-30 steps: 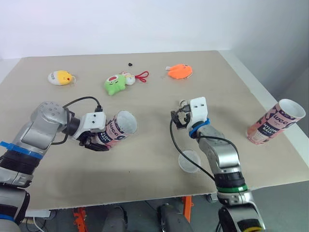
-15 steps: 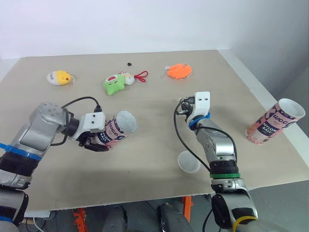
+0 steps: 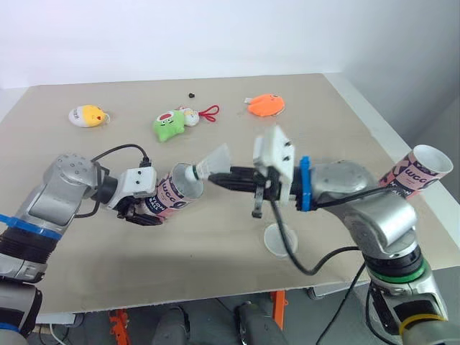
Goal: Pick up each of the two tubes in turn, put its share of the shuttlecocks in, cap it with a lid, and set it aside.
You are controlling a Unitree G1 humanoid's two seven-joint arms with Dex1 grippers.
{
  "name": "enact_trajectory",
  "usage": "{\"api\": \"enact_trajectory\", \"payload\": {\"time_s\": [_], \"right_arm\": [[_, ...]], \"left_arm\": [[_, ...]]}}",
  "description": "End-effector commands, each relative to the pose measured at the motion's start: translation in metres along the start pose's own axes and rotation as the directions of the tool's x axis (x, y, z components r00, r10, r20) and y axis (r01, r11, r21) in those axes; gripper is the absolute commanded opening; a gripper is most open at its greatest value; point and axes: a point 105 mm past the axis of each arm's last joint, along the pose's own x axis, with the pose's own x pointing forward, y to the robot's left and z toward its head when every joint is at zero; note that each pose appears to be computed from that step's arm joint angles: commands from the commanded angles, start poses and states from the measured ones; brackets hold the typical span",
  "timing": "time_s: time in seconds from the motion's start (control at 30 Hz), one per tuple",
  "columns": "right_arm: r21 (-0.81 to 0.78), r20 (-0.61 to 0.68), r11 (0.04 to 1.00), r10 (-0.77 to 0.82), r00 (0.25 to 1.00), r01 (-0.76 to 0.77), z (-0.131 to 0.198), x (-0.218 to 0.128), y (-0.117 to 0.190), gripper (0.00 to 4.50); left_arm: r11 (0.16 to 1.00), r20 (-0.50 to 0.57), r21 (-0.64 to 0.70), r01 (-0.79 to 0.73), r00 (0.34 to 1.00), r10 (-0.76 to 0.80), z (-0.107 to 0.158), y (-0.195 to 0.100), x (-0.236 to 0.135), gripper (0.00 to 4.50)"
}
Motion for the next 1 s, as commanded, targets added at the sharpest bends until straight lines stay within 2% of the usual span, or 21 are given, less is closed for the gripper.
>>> {"api": "enact_trajectory", "payload": {"time_s": [0.03,0.2,0.23,0.27,0.3,0.33,0.37,0.4,0.47,0.6,0.87,1.0], "right_arm": [[-0.106,-0.014,0.994,-0.013,1.0,0.011,0.003,0.009,-0.003,0.09],[-0.124,0.044,0.991,0.05,0.998,-0.044,0.015,0.022,0.004,0.09],[-0.111,0.064,0.992,0.067,0.996,-0.06,0.019,0.023,0.005,0.7],[-0.105,0.081,0.992,0.076,0.994,-0.067,0.023,0.022,0.006,0.82],[-0.101,0.098,0.993,0.07,0.993,-0.06,0.028,0.02,0.002,1.33],[-0.091,0.107,0.994,0.071,0.992,-0.061,0.033,0.017,-0.002,1.49],[-0.078,0.109,0.994,0.078,0.991,-0.07,0.036,0.013,-0.006,2.04],[-0.071,0.111,0.995,0.083,0.99,-0.075,0.039,0.01,-0.01,2.04],[-0.076,0.102,0.994,0.086,0.991,-0.079,0.042,0.007,-0.017,1.69],[-0.157,-0.031,0.978,0.137,0.99,-0.14,0.029,0.017,-0.025,0.09],[-0.261,-0.213,0.904,0.287,0.934,-0.337,-0.006,0.067,-0.01,0.09],[-0.308,-0.239,0.857,0.35,0.906,-0.412,-0.009,0.089,0.004,0.09]], "left_arm": [[1.0,0.002,0.005,-0.008,1.0,0.008,0.001,-0.001,-0.002,2.97],[1.0,0.004,0.001,-0.013,1.0,0.013,0.002,-0.002,-0.004,2.97],[1.0,0.004,0.0,-0.013,1.0,0.013,0.002,-0.003,-0.003,2.97],[1.0,0.004,-0.002,-0.014,1.0,0.014,0.001,-0.003,-0.003,2.97],[1.0,0.004,-0.005,-0.015,1.0,0.015,0.001,-0.003,-0.003,2.97],[1.0,0.004,-0.008,-0.016,1.0,0.016,0.0,-0.004,-0.003,2.97],[1.0,0.003,-0.01,-0.018,1.0,0.018,0.0,-0.004,-0.003,2.97],[1.0,0.003,-0.011,-0.019,1.0,0.019,-0.001,-0.004,-0.003,2.97],[1.0,0.004,-0.013,-0.021,1.0,0.021,0.0,-0.004,-0.003,2.97],[1.0,0.009,-0.012,-0.024,1.0,0.024,0.001,-0.003,-0.002,2.97],[1.0,0.016,-0.009,-0.026,1.0,0.026,0.003,-0.002,0.0,2.97],[1.0,0.019,-0.009,-0.028,0.999,0.028,0.004,-0.002,0.001,2.97]]}}
